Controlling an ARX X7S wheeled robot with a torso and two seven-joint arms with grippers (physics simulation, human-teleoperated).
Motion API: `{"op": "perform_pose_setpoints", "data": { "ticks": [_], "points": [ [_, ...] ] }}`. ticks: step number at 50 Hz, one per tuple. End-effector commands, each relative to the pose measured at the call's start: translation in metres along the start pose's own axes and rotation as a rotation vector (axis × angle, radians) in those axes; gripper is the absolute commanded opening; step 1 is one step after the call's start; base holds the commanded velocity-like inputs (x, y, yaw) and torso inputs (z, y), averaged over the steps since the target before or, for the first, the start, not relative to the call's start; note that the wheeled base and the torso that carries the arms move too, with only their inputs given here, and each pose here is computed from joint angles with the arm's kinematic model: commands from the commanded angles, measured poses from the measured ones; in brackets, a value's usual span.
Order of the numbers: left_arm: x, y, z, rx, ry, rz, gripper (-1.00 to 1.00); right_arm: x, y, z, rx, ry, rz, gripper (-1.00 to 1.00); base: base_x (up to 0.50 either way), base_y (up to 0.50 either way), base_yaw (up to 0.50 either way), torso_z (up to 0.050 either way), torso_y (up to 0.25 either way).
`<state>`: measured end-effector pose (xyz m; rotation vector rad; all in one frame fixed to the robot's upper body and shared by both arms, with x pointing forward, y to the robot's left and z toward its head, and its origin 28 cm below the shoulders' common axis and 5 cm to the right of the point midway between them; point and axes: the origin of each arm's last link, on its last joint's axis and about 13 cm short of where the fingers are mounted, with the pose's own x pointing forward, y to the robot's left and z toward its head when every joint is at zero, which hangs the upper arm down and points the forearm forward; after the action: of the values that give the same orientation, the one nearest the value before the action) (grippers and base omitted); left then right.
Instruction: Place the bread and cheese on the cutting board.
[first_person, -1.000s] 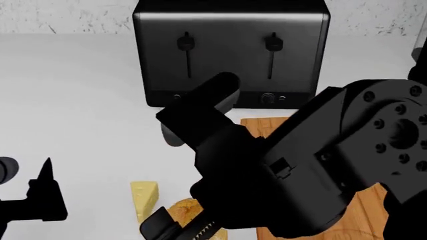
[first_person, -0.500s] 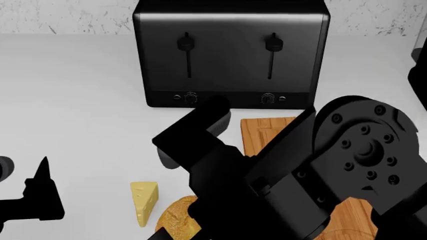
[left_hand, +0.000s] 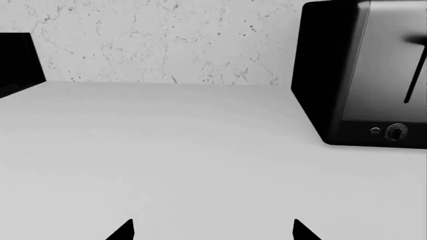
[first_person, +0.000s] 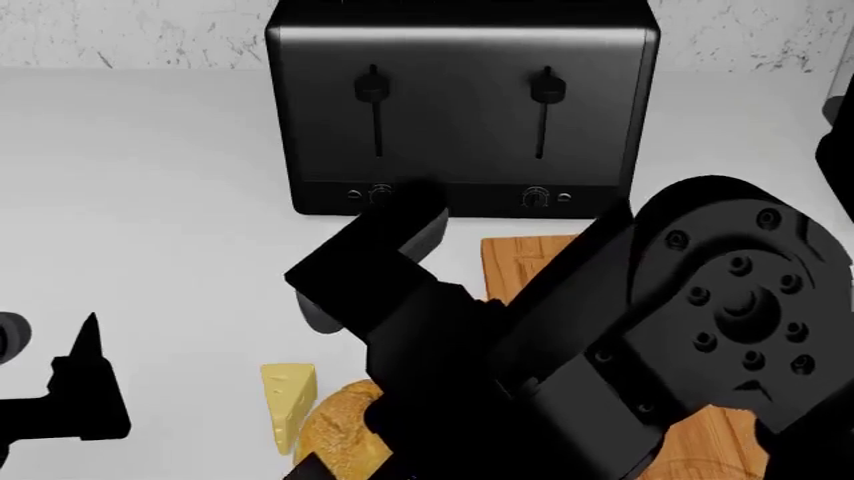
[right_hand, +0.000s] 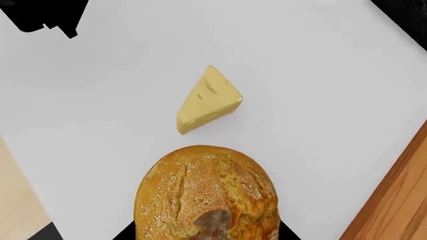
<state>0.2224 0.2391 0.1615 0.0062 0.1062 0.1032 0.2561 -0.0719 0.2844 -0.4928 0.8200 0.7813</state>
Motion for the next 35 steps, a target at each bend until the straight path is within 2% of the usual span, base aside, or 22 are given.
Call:
{"op": "perform_pose_setpoints", "data": {
  "ticks": [1, 5, 11, 18, 19, 27, 35],
  "points": [
    [-0.005, -0.002, 0.002, -0.014, -0.023, -0.021, 1.0, -0.022, 0.0, 0.016, -0.006, -0.102, -0.025, -1.0, 0.0, 0.0, 0.0, 0.0, 0.0],
    [-0.006, -0.002, 0.002, -0.015, -0.024, -0.022, 1.0, -0.036, -0.008, 0.021, 0.003, -0.124, -0.074, -1.0, 0.0, 0.0, 0.0, 0.0, 0.0],
    [-0.006, -0.003, 0.002, -0.014, -0.024, -0.025, 1.0, -0.037, -0.025, 0.02, 0.044, -0.122, -0.14, -1.0, 0.0, 0.0, 0.0, 0.0, 0.0],
    [-0.006, -0.003, 0.004, -0.016, -0.026, -0.022, 1.0, -0.036, -0.058, 0.021, 0.127, -0.126, -0.253, -1.0, 0.0, 0.0, 0.0, 0.0, 0.0],
    [-0.006, -0.002, 0.003, -0.016, -0.026, -0.022, 1.0, -0.035, -0.065, 0.021, 0.143, -0.135, -0.301, -1.0, 0.0, 0.0, 0.0, 0.0, 0.0],
    [-0.005, -0.001, 0.002, -0.01, -0.024, -0.014, 1.0, -0.029, -0.096, 0.019, 0.252, -0.109, -0.379, -1.0, 0.0, 0.0, 0.0, 0.0, 0.0],
    [-0.006, 0.001, 0.001, -0.007, -0.022, -0.009, 1.0, -0.016, -0.116, 0.016, 0.316, -0.072, -0.415, -1.0, 0.0, 0.0, 0.0, 0.0, 0.0]
  ]
}}
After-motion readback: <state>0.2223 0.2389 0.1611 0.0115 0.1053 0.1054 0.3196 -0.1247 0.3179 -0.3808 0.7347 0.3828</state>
